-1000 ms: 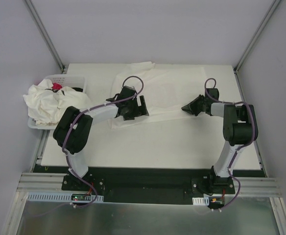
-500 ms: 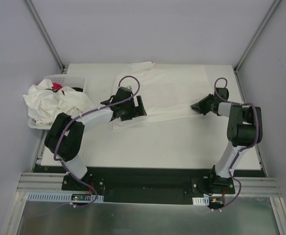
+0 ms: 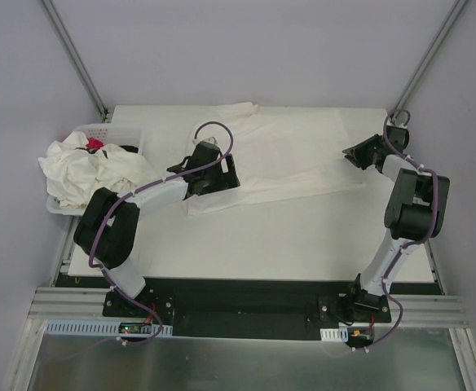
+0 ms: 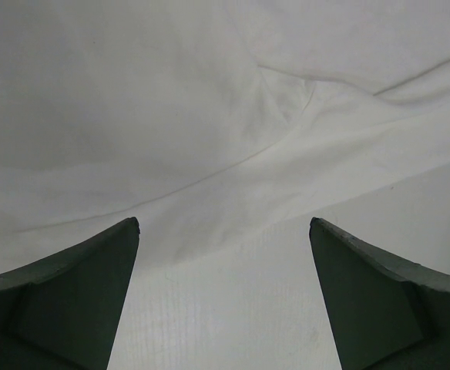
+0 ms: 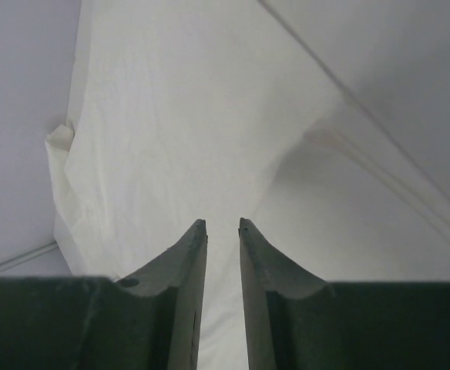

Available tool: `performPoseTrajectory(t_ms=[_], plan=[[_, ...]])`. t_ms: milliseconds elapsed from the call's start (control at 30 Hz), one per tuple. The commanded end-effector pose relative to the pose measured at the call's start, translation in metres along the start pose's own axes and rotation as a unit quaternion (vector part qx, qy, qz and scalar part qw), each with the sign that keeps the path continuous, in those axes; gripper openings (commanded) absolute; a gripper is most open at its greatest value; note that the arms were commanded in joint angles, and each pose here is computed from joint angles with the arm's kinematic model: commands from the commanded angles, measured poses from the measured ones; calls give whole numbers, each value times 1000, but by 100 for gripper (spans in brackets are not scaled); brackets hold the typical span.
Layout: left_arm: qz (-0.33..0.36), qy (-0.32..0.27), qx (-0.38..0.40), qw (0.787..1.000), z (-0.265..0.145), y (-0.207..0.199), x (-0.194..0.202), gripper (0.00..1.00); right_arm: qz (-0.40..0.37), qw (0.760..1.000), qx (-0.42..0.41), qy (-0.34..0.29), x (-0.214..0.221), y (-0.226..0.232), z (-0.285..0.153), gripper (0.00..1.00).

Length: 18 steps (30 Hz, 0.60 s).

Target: Fold and stack the t-shirts

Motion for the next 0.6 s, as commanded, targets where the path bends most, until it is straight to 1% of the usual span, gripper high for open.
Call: performPoseTrajectory(t_ms=[0, 167, 433, 567], plan=[[2, -46, 1, 999, -12, -7, -26, 91, 3, 1000, 21, -3, -14, -12, 8, 27], [2, -57, -8, 998, -16, -4, -29, 91, 7, 999, 35, -3, -15, -24, 13, 29], [7, -69, -24, 997, -25, 5, -32, 91, 17, 999, 45, 3, -15, -34, 22, 41], [7, -85, -38, 996, -29, 13, -42, 91, 21, 999, 48, 0, -16, -35, 23, 45]])
Point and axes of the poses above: each gripper's point midway between its finger pads, its own z axis out along the fingers, its own y axis along the line the jaws close on, x = y × z, the point moved 4 cm from there along -z, back along the fingers, and after that the axes turned 5 degrees about z, right-handed, at the moved point
